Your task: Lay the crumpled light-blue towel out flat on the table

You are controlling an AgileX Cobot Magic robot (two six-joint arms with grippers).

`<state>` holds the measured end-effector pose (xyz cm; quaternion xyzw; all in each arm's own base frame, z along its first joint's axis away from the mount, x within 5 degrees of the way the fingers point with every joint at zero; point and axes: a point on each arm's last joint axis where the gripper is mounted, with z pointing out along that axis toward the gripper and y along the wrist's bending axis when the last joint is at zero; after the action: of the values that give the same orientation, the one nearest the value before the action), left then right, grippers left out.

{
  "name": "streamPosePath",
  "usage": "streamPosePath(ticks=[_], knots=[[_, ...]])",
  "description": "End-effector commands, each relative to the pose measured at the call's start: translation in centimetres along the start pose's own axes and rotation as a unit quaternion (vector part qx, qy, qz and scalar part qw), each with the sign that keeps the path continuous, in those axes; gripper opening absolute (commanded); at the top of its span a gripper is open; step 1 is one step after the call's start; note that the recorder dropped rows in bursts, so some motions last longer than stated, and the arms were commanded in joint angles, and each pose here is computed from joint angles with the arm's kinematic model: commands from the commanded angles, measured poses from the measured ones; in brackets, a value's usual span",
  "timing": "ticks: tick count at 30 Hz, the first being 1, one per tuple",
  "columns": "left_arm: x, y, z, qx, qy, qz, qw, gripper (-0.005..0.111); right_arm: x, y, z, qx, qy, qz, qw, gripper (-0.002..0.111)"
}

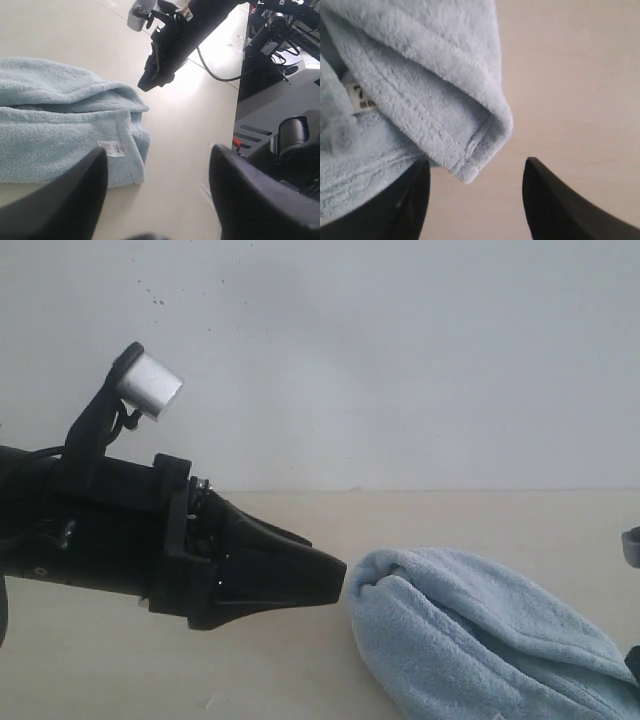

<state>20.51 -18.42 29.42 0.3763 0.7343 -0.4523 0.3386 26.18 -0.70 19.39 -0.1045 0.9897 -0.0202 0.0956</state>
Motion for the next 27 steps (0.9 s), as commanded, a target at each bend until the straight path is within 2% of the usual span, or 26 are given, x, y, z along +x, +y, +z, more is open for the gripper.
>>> streamPosePath(ticks=[1,6,14,18,19,20,23,27], knots=[[-0.1,-0.2,0.0,-0.001,0.0,0.009,1.0,0.057,0.1,-0.3,2.1,-0.006,0.043,0.001,0.999,0.052],[-0.1,-0.1,0.0,-0.002,0.0,0.01,1.0,0.057,-0.8,-0.4,4.2,-0.006,0.029,0.003,1.0,0.052],[-0.1,-0.1,0.0,-0.002,0.0,0.01,1.0,0.057,-1.3,-0.7,7.8,0.0,0.039,-0.031,0.999,0.052],[-0.1,-0.1,0.0,-0.002,0.0,0.01,1.0,0.057,-1.4,-0.7,8.1,-0.001,0.034,-0.027,0.999,0.052],[-0.1,-0.1,0.0,-0.003,-0.001,0.01,1.0,0.057,-1.4,-0.6,8.2,-0.002,0.036,-0.026,0.999,0.05],[-0.1,-0.1,0.0,-0.003,-0.001,0.01,1.0,0.057,-1.4,-0.6,8.2,-0.003,0.034,-0.023,0.999,0.041],[-0.1,-0.1,0.0,-0.003,-0.001,0.01,1.0,0.057,-1.6,-0.7,8.0,0.0,0.02,-0.02,1.0,0.001],[-0.1,-0.1,0.0,-0.003,-0.001,0.01,1.0,0.057,-2.3,-1.1,5.3,0.029,-0.038,-0.012,0.999,0.004]])
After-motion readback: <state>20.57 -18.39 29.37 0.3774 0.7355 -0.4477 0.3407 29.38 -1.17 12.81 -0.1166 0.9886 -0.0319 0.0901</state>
